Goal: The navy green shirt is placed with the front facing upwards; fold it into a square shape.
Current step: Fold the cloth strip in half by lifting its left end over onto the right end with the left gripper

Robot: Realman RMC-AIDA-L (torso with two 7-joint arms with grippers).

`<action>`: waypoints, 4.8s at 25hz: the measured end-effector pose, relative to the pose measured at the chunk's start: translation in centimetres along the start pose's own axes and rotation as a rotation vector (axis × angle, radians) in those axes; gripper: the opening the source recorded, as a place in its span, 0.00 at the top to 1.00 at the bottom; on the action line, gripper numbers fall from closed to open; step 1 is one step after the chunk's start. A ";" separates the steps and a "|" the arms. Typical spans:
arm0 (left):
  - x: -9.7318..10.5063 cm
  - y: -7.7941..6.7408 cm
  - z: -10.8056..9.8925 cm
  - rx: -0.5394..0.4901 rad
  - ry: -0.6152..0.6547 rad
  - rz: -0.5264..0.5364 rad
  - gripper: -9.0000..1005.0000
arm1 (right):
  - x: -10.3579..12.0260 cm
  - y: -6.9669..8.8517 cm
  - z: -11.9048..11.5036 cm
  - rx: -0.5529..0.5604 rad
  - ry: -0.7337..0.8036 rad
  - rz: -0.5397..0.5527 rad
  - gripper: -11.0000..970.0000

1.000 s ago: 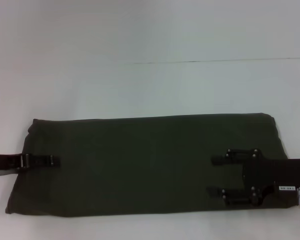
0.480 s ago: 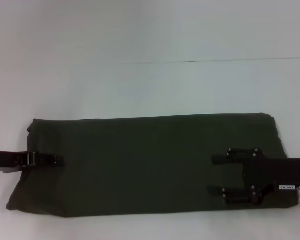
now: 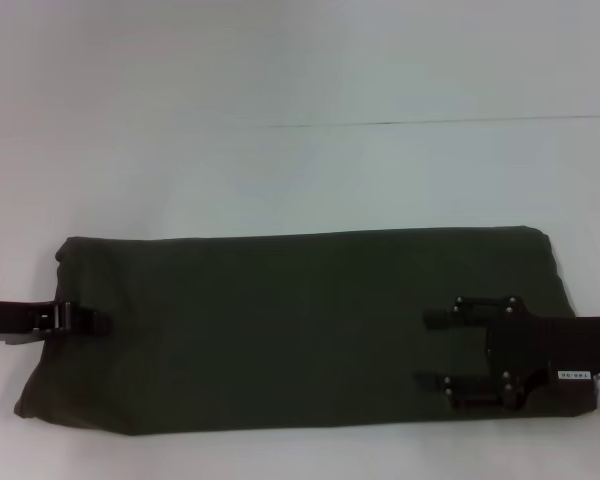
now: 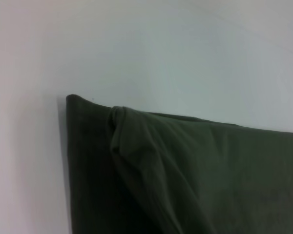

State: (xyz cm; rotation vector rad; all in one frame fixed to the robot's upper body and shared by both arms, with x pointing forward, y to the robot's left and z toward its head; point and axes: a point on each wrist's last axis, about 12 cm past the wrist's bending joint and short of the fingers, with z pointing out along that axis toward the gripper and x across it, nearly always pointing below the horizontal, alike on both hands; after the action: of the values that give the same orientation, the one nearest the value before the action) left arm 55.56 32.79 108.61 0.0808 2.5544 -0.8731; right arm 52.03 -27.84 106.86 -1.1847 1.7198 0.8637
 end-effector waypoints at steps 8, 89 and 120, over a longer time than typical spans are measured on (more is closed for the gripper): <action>-0.2 -0.1 -0.2 0.004 0.004 0.034 0.88 | 0.0 0.0 0.0 0.002 0.001 -0.001 0.19; 0.3 0.1 1.0 -0.058 0.039 0.048 0.28 | 0.5 -0.2 0.5 0.016 0.030 0.007 0.19; -0.1 2.3 -3.9 -0.200 -0.051 0.074 0.91 | 0.4 -0.4 1.2 0.031 0.023 0.008 0.20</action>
State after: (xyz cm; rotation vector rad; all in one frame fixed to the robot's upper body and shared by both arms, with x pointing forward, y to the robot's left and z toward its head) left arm 54.64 36.99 110.08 0.0898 2.5586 -0.5809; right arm 52.68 -27.09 105.95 -1.1723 1.7520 0.8285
